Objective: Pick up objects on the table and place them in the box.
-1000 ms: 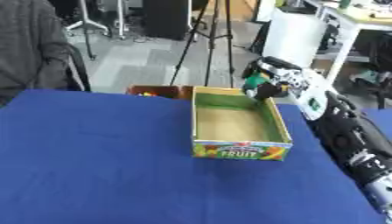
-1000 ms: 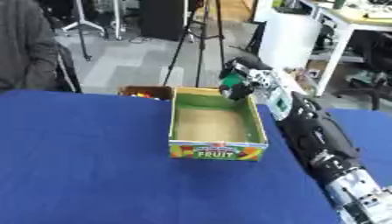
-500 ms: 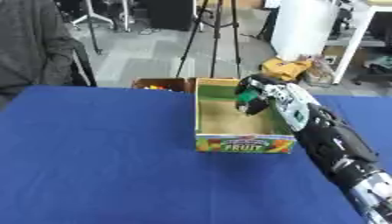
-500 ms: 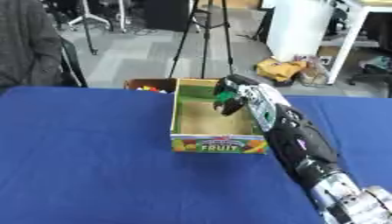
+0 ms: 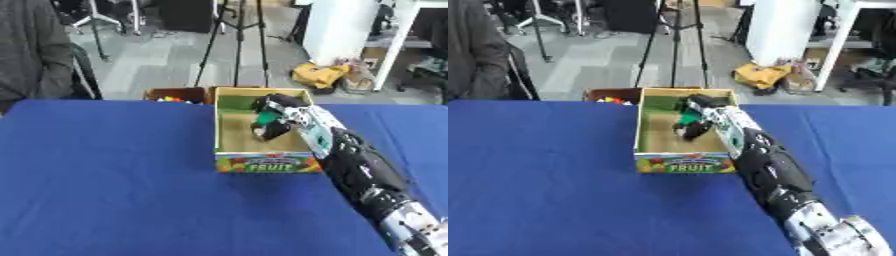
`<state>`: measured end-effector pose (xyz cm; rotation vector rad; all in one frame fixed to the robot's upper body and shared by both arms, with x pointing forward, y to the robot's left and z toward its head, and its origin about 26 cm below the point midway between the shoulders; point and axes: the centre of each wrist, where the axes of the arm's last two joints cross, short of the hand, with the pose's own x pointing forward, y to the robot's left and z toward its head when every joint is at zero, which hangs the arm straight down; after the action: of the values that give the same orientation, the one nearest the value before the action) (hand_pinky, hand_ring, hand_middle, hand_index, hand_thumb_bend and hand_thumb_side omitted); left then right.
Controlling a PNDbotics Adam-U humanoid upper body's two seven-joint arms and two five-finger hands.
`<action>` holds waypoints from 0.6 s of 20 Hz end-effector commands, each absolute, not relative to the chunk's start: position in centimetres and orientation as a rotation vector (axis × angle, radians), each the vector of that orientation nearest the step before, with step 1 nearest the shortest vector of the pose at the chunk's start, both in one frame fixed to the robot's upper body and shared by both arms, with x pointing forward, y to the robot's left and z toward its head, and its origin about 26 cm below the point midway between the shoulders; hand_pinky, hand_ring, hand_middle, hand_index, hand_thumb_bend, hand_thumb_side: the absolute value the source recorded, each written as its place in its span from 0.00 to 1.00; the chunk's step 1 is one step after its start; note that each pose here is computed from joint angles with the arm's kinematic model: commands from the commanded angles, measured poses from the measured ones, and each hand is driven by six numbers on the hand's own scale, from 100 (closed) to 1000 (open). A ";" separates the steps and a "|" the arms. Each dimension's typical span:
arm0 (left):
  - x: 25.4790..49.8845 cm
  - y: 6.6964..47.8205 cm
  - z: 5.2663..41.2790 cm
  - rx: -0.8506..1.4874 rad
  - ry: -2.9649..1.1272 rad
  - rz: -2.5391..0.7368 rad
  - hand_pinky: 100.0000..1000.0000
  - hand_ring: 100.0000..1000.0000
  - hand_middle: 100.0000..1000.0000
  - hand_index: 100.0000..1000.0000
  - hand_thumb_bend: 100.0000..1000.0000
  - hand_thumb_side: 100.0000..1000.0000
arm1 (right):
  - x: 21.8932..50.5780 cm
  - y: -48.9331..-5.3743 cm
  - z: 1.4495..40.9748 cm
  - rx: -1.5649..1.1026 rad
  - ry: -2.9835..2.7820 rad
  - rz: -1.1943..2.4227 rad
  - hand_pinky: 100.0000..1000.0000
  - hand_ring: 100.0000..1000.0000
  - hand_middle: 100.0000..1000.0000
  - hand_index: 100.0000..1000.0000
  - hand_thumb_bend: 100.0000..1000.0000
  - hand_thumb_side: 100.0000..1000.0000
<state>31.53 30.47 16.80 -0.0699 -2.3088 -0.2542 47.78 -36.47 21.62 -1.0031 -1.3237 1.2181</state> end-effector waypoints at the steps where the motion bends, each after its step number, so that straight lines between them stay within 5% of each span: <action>1: 31.4 30.6 17.5 -0.068 -2.329 -0.275 0.63 0.61 0.58 0.83 0.77 0.86 | 47.7 -36.2 24.0 -1.064 -1.360 1.269 0.81 0.88 0.88 0.92 0.70 0.28; 12: 31.2 32.5 17.0 0.074 -2.278 -0.232 0.64 0.62 0.59 0.82 0.75 0.85 | 44.3 -34.9 30.8 -1.123 -1.720 1.282 0.69 0.75 0.84 0.90 0.47 0.28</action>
<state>31.28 31.66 16.09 0.0193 -2.2641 -0.2163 45.39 -34.39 27.96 -1.0660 -1.6557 1.2892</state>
